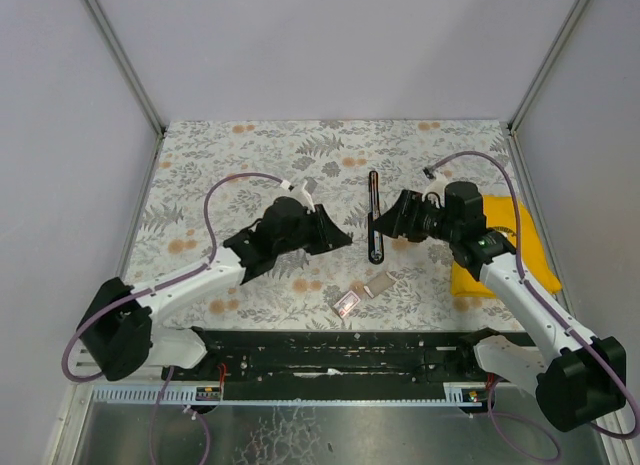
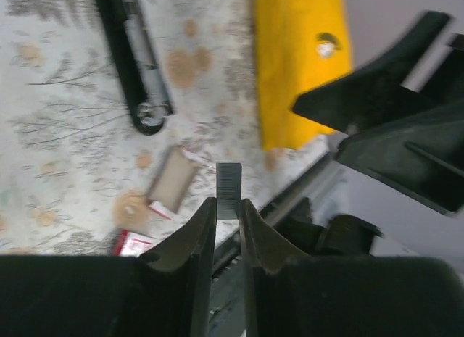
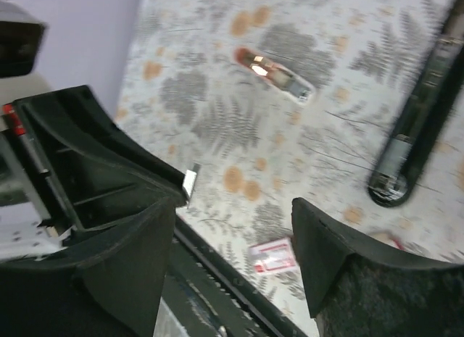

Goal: Load the staples into the stapler

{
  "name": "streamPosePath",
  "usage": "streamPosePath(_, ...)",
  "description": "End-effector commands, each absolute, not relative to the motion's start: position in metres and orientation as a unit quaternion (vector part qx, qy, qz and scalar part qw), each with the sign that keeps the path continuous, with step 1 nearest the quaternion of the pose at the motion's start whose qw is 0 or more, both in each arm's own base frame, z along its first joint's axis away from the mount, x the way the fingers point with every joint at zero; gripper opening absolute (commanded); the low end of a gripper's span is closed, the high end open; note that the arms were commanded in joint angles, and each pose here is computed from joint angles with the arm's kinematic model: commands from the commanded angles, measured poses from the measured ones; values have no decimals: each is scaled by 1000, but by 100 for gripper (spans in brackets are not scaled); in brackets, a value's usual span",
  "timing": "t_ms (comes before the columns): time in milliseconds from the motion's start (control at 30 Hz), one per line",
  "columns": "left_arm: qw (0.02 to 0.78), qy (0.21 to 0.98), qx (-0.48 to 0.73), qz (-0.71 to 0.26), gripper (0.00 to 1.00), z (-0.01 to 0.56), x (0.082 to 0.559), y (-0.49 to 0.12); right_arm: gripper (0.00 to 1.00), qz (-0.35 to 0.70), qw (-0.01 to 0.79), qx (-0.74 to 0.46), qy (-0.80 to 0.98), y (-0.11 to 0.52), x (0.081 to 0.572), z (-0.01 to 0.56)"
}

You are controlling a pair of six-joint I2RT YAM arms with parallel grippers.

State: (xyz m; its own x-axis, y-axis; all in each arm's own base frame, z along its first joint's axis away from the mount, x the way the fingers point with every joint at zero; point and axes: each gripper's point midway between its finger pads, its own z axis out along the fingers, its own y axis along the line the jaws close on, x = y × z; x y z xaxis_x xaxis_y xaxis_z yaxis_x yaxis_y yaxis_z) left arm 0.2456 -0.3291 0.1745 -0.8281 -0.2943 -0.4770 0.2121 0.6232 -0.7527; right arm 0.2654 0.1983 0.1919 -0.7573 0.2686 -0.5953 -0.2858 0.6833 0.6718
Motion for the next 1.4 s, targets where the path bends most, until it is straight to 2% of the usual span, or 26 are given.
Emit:
streamPosePath(0, 281, 768, 41, -574, 15, 244, 224, -345, 73, 527, 347, -50, 774, 232, 257, 262)
streamPosePath(133, 274, 718, 70, -636, 15, 281, 209, -346, 75, 585, 318, -65, 744, 244, 247, 280)
streamPosePath(300, 277, 669, 79, -685, 15, 313, 199, -343, 77, 632, 327, -71, 699, 248, 238, 304)
streamPosePath(567, 290, 632, 60, -716, 15, 330, 202, -332, 68, 668, 334, -87, 659, 249, 227, 325)
streamPosePath(967, 306, 613, 46, -727, 14, 342, 205, -322, 52, 695, 334, -108, 627, 249, 215, 339)
streamPosePath(1367, 302, 612, 50, -729, 13, 344, 203, -323, 51, 711, 321, -137, 610, 261, 205, 349)
